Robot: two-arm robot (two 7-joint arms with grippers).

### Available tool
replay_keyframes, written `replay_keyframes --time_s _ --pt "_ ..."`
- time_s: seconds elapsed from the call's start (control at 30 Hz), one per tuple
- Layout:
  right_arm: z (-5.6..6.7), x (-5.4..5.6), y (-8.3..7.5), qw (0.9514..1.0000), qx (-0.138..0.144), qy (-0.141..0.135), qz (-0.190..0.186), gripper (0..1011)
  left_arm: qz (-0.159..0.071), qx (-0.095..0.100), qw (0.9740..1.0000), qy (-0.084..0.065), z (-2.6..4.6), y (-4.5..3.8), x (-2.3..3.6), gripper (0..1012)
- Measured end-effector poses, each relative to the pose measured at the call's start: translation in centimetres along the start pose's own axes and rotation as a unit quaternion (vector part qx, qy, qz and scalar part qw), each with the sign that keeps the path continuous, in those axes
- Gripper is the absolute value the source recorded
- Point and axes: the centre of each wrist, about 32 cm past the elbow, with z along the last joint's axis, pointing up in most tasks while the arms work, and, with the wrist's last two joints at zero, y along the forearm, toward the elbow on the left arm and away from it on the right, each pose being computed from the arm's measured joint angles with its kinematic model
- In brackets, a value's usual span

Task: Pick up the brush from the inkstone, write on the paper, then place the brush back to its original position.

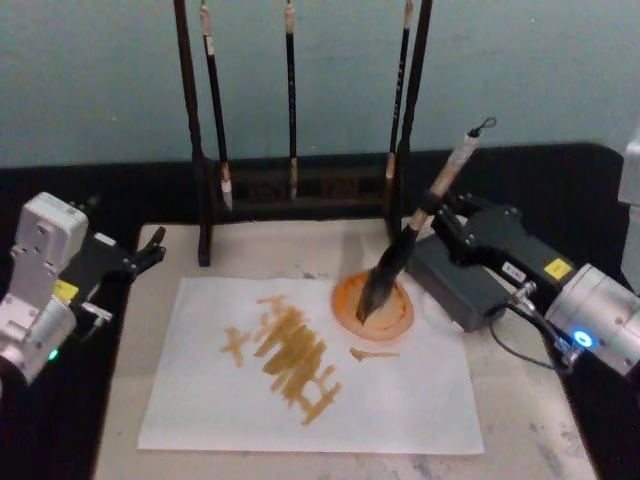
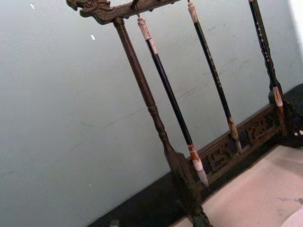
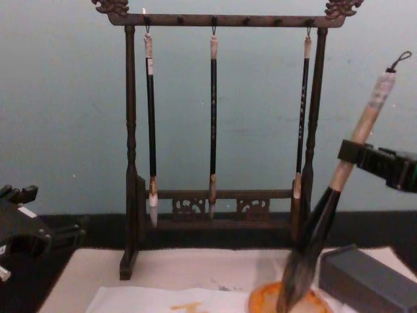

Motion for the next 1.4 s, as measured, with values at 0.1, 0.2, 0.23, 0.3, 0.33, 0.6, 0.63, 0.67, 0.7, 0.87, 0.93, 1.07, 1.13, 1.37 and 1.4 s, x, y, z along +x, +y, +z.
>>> replay_keyframes --time_s 0.1,0.2,0.23,0.3,0.33,0.6,0.63,0.67,0.7,0.87,0.93,1.07,1.13,1.37,1.4 --pt "-0.1 -0.5 -0.5 0.9998 -0.005 -0.02 0.007 153 0.0 0.0 1.0 0.0 0.0 0.0 0.0 1010" --pt "-0.3 -0.9 -1.1 0.9995 -0.006 -0.031 0.011 153 0.0 0.0 1.0 0.0 0.0 0.0 0.0 1010" --pt "-0.3 -1.0 -1.3 0.9994 -0.006 -0.033 0.011 153 0.0 0.0 1.0 0.0 0.0 0.0 0.0 1010" --pt "-0.5 -1.3 -1.7 0.9991 -0.006 -0.04 0.012 153 0.0 0.0 1.0 0.0 0.0 0.0 0.0 1010" --pt "-0.5 -1.4 -1.8 0.9991 -0.005 -0.041 0.012 153 0.0 0.0 1.0 0.0 0.0 0.0 0.0 1010" --pt "-0.9 -2.2 -2.8 0.9981 -0.007 -0.06 0.008 153 0.0 0.0 1.0 0.0 0.0 0.0 0.0 1010" --pt "-1.0 -2.3 -2.9 0.9978 -0.008 -0.065 0.007 153 0.0 0.0 1.0 0.0 0.0 0.0 0.0 1010" --pt "-1.0 -2.4 -2.9 0.9977 -0.009 -0.068 0.006 153 0.0 0.0 1.0 0.0 0.0 0.0 0.0 1010" --pt "-1.0 -2.4 -3.0 0.9975 -0.01 -0.07 0.005 153 0.0 0.0 1.0 0.0 0.0 0.0 0.0 1010" --pt "-1.2 -2.5 -3.1 0.9964 -0.015 -0.083 0.0 153 0.0 0.0 1.0 0.0 0.0 0.0 0.0 1010" --pt "-1.3 -2.6 -3.1 0.9962 -0.016 -0.086 -0.001 153 0.0 0.0 1.0 0.0 0.0 0.0 0.0 1009" --pt "-1.5 -2.5 -3.1 0.9957 -0.017 -0.091 -0.005 153 0.0 0.0 1.0 0.0 0.0 0.0 0.0 1010" --pt "-1.5 -2.5 -3.0 0.9956 -0.017 -0.092 -0.005 153 0.0 0.0 1.0 0.0 0.0 0.0 0.0 1010" --pt "-1.7 -2.4 -2.7 0.9952 -0.016 -0.097 -0.003 153 0.0 0.0 1.0 0.0 0.0 0.0 0.0 1010" --pt "-1.8 -2.4 -2.6 0.9952 -0.017 -0.096 -0.003 153 0.0 0.0 1.0 0.0 0.0 0.0 0.0 1010"
